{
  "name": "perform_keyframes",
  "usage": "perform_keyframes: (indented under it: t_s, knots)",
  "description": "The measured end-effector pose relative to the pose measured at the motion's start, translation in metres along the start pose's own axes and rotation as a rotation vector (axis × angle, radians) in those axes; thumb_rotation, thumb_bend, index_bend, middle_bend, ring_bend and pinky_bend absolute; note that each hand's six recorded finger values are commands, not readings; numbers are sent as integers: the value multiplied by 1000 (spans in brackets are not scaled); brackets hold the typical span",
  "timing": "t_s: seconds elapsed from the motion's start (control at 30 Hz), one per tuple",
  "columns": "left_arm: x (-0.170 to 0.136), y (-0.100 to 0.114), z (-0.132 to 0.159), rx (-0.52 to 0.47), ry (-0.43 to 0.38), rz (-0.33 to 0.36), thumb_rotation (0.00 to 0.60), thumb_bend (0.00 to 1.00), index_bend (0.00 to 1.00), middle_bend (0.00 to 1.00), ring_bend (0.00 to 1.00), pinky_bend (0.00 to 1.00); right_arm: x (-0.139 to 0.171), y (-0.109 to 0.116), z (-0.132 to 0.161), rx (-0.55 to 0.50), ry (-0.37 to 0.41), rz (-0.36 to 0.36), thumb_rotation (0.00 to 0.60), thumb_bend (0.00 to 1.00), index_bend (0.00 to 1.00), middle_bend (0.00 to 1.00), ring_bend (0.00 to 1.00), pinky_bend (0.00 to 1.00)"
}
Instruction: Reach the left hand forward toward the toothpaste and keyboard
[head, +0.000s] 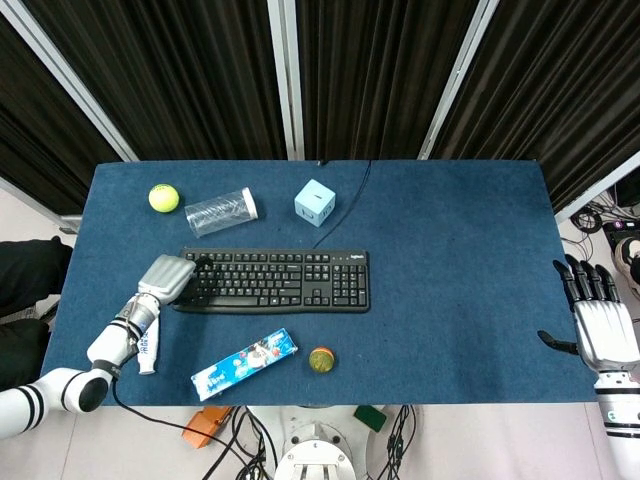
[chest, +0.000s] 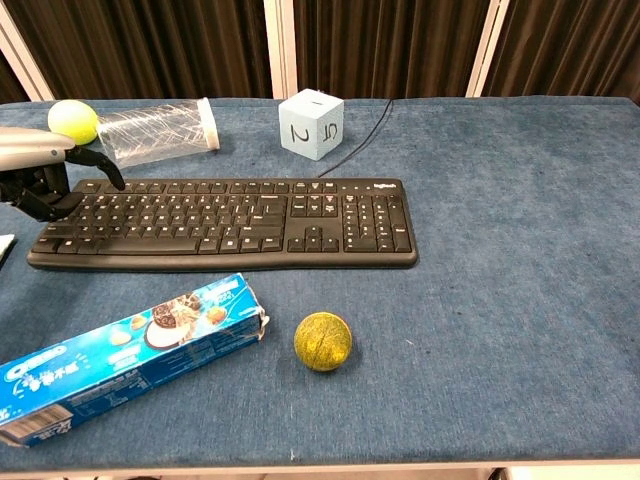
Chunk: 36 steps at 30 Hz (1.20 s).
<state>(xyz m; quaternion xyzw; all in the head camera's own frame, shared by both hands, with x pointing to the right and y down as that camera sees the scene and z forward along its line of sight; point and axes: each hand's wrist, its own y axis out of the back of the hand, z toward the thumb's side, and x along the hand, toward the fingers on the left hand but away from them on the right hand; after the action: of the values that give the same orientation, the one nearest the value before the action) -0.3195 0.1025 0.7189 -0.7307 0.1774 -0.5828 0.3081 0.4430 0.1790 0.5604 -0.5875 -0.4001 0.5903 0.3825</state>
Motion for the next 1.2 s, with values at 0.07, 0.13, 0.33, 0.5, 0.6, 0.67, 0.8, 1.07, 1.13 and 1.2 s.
perform_keyframes:
  t_s: [0.07, 0.13, 0.33, 0.5, 0.6, 0.67, 0.8, 1.07, 1.13, 1.2]
  knots:
    - [1, -1, 0, 1, 3, -5, 600, 653, 242, 924, 862, 860, -1, 0, 0, 0, 0, 2, 600, 145, 0, 55, 0, 0]
    - [1, -2, -1, 3, 8, -11, 600, 651, 242, 924, 861, 859, -2, -1, -1, 1, -2, 3, 600, 145, 0, 55, 0, 0]
    - [4, -8, -6, 10, 31, -39, 600, 649, 242, 924, 861, 859, -2, -2, -3, -1, -8, 9, 600, 145, 0, 55, 0, 0]
    - [4, -10, -6, 15, 41, -52, 600, 649, 242, 924, 861, 859, -1, -3, -5, -5, -12, 9, 600, 145, 0, 55, 0, 0]
    - [3, -11, -5, 19, 44, -57, 600, 649, 242, 924, 861, 859, 0, -2, -6, -7, -14, 6, 600, 145, 0, 55, 0, 0]
    - [3, -8, -5, 19, 44, -48, 600, 647, 242, 924, 860, 859, 0, -2, -6, -8, -15, 2, 600, 145, 0, 55, 0, 0]
    - [-2, 3, -3, 12, 42, 7, 600, 631, 242, 903, 842, 857, 2, 0, -9, -10, -22, -5, 600, 145, 0, 55, 0, 0]
    - [-32, 52, -18, -50, 79, 288, 600, 344, 231, 587, 558, 546, 3, 3, -13, -12, -28, -14, 600, 145, 0, 52, 0, 0]
    - [-45, 62, -27, -61, 102, 363, 600, 225, 196, 419, 379, 312, 4, 4, -15, -15, -25, -16, 600, 145, 0, 33, 0, 0]
    - [-64, 69, -40, -65, 138, 442, 600, 144, 162, 289, 236, 146, 6, 4, -16, -24, -21, -18, 600, 145, 0, 6, 0, 0]
